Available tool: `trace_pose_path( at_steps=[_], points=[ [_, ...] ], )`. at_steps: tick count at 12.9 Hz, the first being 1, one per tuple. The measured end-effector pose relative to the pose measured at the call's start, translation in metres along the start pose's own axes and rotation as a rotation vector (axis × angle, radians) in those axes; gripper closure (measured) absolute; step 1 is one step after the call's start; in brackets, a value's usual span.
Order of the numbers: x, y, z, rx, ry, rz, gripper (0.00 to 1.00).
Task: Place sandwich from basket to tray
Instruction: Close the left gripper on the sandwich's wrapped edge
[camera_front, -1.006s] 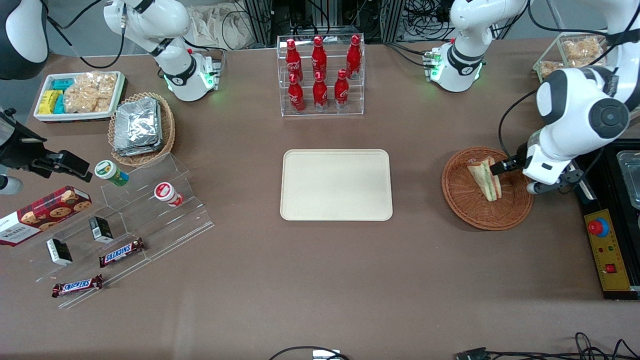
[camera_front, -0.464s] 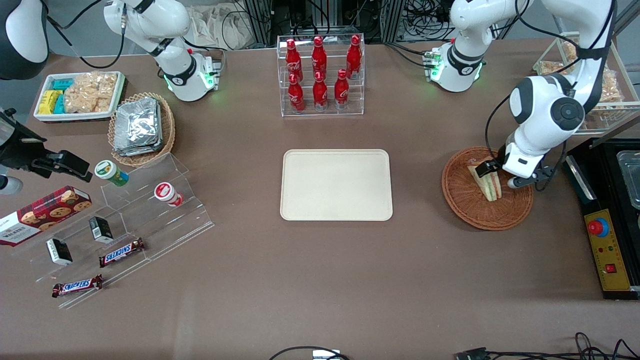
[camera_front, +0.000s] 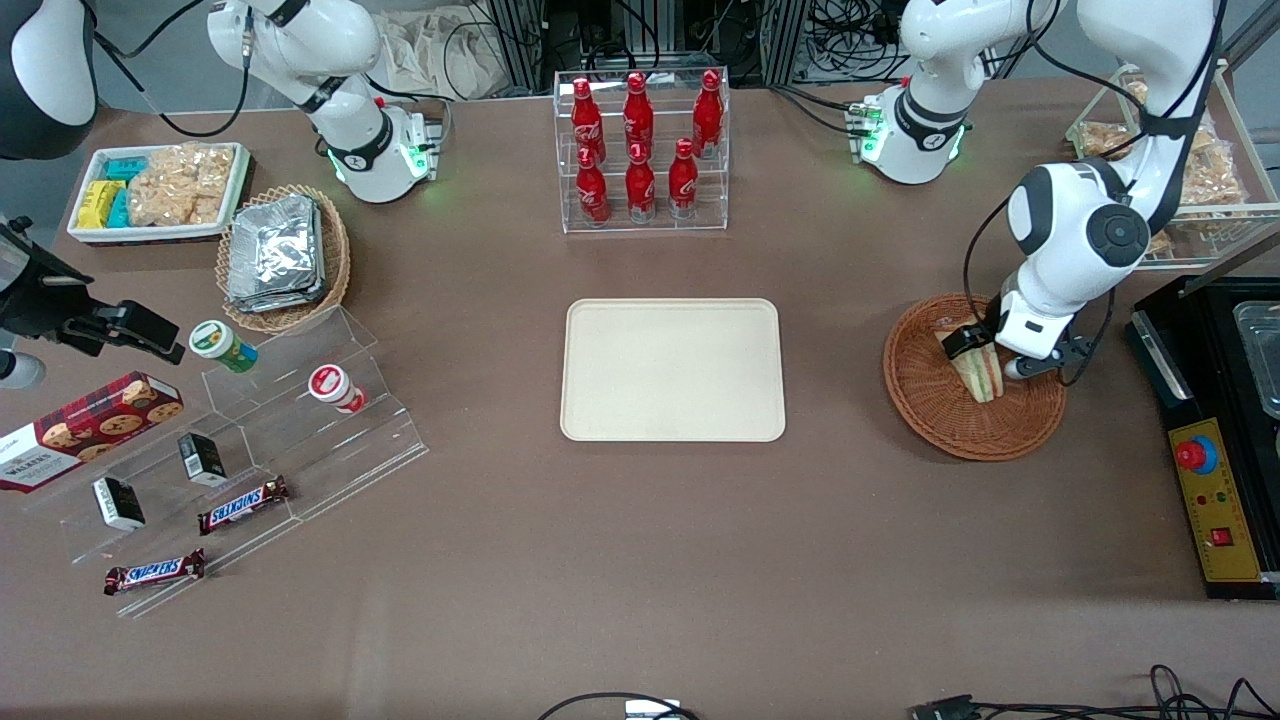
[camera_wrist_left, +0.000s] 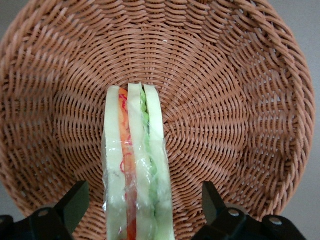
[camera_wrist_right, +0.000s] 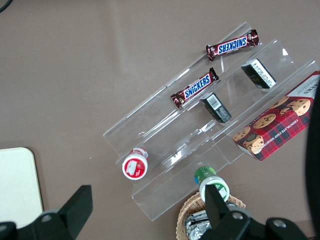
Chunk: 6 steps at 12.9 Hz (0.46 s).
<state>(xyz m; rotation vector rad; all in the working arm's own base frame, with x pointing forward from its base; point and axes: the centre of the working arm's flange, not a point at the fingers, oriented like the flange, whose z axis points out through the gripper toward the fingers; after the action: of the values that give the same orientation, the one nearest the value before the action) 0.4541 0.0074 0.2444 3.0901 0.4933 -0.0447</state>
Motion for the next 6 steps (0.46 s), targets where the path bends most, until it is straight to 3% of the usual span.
trace_pose_path(
  at_steps=[3,6],
  points=[
    [0.0005,-0.0066,0.0089,-0.006,-0.001,-0.015,0.06],
    [0.0007,-0.0070,0.0093,-0.007,-0.001,-0.016,0.40]
  ],
)
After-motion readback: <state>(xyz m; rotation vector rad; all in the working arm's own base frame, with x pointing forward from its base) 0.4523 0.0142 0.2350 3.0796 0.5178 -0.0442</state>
